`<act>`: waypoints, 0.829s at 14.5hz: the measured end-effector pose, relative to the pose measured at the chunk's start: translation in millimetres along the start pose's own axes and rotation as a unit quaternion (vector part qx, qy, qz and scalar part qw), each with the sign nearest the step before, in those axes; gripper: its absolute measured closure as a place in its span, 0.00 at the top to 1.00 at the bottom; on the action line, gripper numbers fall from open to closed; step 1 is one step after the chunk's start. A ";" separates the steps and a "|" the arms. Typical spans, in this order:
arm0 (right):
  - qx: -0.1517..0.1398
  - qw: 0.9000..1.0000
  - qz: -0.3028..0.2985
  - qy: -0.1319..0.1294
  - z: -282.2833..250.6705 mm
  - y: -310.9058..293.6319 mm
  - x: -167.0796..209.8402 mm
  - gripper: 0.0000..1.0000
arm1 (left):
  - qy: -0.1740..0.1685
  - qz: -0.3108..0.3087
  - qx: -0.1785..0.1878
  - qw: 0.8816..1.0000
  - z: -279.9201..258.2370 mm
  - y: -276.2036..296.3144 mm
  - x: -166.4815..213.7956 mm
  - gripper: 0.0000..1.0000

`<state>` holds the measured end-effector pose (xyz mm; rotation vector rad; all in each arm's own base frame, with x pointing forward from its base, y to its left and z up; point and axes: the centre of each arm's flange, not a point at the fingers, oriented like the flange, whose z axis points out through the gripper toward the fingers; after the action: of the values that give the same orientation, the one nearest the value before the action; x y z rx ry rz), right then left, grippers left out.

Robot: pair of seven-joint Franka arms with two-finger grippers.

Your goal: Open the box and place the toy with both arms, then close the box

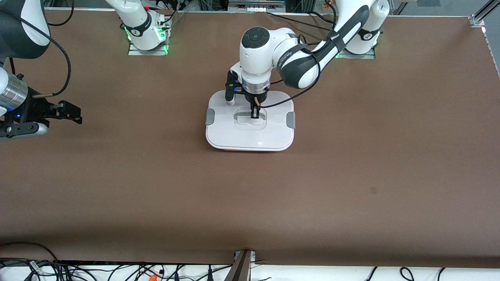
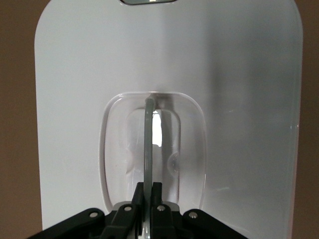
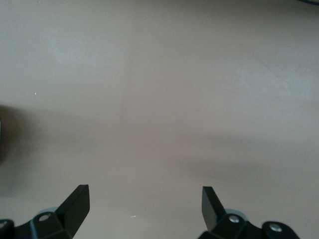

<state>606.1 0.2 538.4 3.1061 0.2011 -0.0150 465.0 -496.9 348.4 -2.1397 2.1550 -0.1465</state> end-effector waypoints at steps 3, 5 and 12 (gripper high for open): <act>-0.001 1.000 0.012 0.002 -0.8 -2.7 -1.4 1.00 | -0.005 0.001 -0.003 1.000 2.0 1.6 -0.9 0.07; -0.001 1.000 0.012 0.002 0.5 -3.3 -1.5 1.00 | -0.005 0.001 -0.003 1.000 2.2 2.2 -0.8 0.07; -0.001 1.000 0.012 0.002 1.0 -3.4 -1.4 1.00 | -0.015 0.004 -0.009 1.000 2.6 6.5 -0.1 0.07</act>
<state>604.3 3.3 537.3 3.1071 0.1638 -0.0081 458.9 -496.7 345.0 -2.1281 2.1579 -0.0944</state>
